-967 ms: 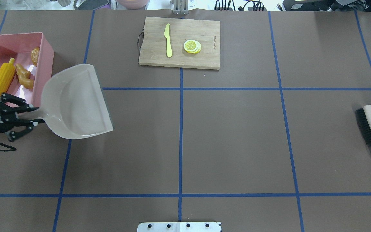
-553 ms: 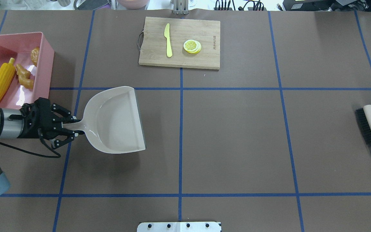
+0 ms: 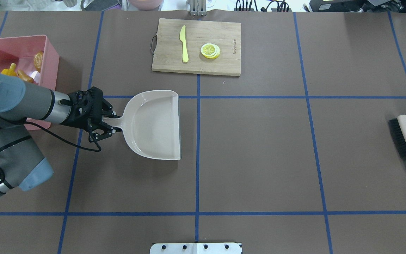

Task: Sweep and dump trash into bin
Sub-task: 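Lower the empty dustpan back onto the table with the left gripper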

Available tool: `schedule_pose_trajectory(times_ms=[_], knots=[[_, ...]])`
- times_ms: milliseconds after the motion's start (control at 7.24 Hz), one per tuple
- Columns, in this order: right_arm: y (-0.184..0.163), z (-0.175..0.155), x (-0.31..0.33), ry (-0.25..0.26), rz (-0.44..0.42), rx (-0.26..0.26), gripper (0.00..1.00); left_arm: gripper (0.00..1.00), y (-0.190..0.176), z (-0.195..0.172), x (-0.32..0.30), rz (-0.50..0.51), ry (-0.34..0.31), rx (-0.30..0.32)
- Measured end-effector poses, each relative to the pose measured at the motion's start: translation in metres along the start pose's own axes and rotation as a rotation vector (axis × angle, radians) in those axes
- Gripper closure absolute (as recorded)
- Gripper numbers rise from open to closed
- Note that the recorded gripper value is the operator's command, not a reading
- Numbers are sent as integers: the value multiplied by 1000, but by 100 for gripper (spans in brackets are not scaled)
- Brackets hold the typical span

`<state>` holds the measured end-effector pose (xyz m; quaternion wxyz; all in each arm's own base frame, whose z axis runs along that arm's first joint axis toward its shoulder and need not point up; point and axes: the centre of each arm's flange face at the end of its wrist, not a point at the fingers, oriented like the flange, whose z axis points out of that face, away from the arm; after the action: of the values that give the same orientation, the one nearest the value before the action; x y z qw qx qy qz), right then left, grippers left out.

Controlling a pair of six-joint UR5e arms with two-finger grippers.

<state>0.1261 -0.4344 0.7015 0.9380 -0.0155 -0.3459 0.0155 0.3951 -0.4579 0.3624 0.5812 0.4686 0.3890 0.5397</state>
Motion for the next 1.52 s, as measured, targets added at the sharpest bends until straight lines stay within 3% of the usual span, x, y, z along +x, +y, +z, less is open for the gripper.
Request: schedule_pose_trajectory(times_ms=[553,1244,1520], knots=[[1,3,3,-1,5,-7,0,100,-28,26,-23,21,29,-31],[2,4,3,-2,5,-7,0,100,-32,37,-13,-7,46,-32],[2,4,3,-2,6,-8,0,67,-32,39,-10,-1,49,-34]])
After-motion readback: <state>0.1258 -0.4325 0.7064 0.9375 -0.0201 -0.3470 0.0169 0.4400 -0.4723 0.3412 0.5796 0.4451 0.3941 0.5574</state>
